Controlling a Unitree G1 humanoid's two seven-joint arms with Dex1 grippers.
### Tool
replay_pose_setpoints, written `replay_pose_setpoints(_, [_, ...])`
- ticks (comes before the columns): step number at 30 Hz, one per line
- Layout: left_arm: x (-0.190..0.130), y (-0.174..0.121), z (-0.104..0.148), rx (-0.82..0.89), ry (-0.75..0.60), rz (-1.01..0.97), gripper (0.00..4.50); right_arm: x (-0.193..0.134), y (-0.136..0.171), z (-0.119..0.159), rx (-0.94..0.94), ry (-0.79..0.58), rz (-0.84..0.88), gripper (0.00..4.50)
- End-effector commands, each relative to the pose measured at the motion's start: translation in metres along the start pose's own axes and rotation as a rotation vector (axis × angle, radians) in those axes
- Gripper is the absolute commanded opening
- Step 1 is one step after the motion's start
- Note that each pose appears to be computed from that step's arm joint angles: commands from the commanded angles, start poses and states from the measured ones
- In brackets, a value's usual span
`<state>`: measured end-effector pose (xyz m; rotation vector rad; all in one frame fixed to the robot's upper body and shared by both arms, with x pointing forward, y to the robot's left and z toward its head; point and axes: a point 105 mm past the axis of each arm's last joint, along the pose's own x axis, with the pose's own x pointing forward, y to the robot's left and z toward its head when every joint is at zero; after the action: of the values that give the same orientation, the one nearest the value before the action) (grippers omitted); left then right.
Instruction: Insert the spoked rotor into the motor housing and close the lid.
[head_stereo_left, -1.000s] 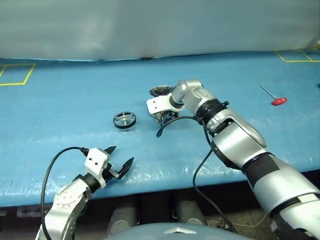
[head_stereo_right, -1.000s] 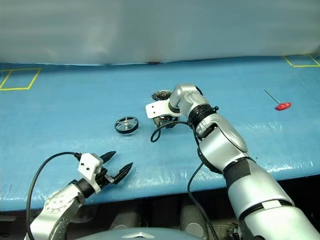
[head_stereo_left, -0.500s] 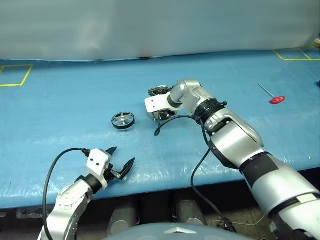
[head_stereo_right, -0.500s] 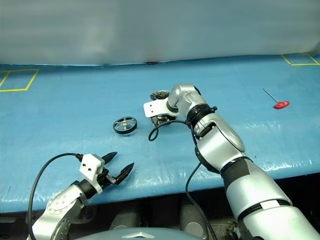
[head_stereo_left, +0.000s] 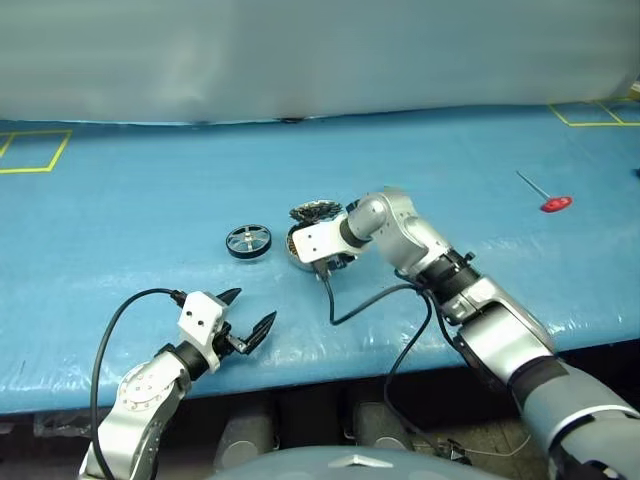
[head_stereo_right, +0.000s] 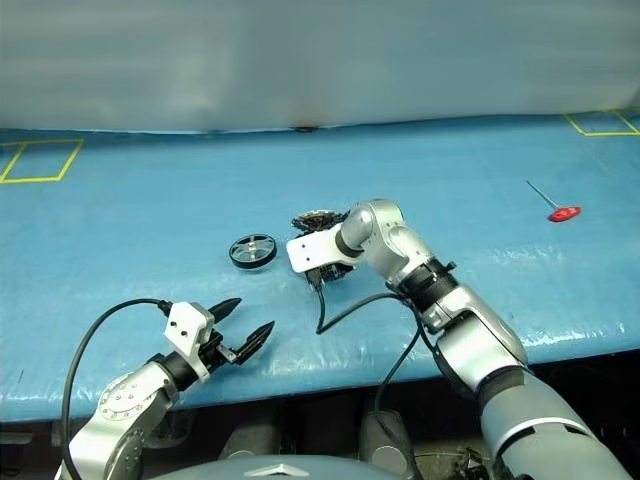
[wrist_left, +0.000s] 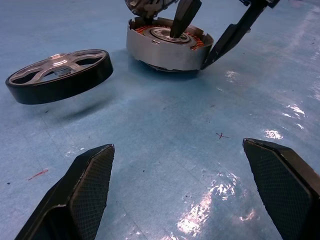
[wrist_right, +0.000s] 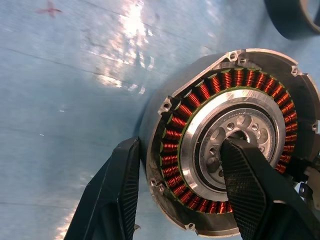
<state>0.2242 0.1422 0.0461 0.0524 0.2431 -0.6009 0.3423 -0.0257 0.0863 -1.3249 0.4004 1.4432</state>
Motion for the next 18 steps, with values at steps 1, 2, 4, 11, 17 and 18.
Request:
replay_pose_setpoints(1, [0.001,-0.004,0.002,-0.003,-0.011,-0.018,4.50,0.013,0.036,0.010,-0.006,-0.021,0.148,2.06])
replay_pose_setpoints(2, [0.001,-0.004,0.002,-0.005,-0.010,-0.020,4.50,0.012,0.039,0.012,-0.008,-0.027,0.154,2.06])
replay_pose_setpoints(4, [0.001,-0.005,0.001,-0.007,-0.008,-0.023,4.50,0.013,0.044,0.017,-0.010,-0.036,0.160,2.06])
replay_pose_setpoints(11, [0.002,-0.005,0.000,-0.007,-0.009,-0.028,4.50,0.015,0.054,0.035,-0.018,-0.092,0.176,2.06])
replay_pose_setpoints(17, [-0.001,0.000,0.001,0.006,-0.019,0.010,4.50,0.020,0.062,0.052,-0.045,-0.138,0.202,2.06])
replay_pose_setpoints(18, [-0.001,0.000,0.001,0.009,-0.017,0.013,4.50,0.020,0.063,0.054,-0.046,-0.145,0.203,2.06])
